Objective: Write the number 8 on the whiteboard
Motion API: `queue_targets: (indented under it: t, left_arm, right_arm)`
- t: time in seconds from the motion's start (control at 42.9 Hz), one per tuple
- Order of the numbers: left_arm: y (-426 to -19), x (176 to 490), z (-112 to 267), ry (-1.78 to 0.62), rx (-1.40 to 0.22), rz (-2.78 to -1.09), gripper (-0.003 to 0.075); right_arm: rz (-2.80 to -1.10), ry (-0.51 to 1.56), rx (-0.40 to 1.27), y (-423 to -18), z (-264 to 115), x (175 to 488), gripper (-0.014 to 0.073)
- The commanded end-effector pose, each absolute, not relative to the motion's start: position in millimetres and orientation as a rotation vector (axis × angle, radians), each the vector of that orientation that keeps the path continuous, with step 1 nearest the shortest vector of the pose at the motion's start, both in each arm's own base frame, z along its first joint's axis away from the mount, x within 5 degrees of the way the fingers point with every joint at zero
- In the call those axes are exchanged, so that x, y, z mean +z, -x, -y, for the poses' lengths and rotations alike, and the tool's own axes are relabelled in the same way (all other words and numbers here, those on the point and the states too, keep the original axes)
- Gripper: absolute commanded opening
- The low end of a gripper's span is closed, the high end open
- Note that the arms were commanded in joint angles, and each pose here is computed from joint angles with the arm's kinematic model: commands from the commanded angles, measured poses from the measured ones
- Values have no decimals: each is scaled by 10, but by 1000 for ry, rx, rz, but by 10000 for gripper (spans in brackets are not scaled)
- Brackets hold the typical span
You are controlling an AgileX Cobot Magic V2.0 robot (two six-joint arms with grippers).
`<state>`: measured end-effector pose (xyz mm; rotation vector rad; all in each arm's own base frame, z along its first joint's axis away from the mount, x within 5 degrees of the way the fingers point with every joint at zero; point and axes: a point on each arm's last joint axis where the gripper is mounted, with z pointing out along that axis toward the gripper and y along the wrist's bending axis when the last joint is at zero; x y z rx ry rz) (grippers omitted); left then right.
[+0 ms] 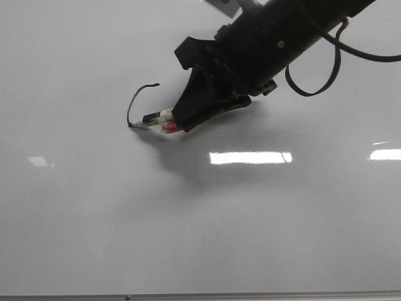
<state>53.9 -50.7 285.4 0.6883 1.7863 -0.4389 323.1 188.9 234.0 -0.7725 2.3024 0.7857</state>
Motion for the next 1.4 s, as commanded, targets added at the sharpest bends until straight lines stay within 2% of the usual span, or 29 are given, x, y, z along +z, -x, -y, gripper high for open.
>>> queue_targets:
  t: [0.0,0.233,0.373,0.49,0.676,0.839,0.979,1.235,1.375]
  left_arm:
    - [-571,2990,498,-606,-454,-1728,-21]
    - [-571,2990,498,-606,-454,-1728,-21]
    - [-571,2990,498,-606,-454,-1728,-21]
    - [-571,2990,498,-606,-454,-1728,-21]
    - [-569,2987,499,-608,-455,-1730,-21]
    - [-567,2984,500,-611,-457,-1733,-21]
    - [-567,2984,500,-611,-457,-1733,-21]
    - [-567,2984,500,-611,-457,-1733,-21]
    - [-567,2984,500,-611,-457,-1733,-21]
  right_arm:
    - [-2238,645,689,-3262,-1679,2567,-58]
    - [-2345,617,643,-3064,-1427,2303,-58]
    - [-2401,641,636,-2983,-1502,2093,-58]
    - [-2388,658,648,-2977,-1680,2059,-58]
    - [-2317,710,696,-3050,-2039,2162,-58]
    - [-2267,691,730,-3129,-2151,2291,-58]
    - [-2249,655,718,-3151,-2040,2382,-58]
    - [-2206,563,674,-3136,-1569,2670,-58]
    - [-2135,532,646,-3152,-1510,2878,-58]
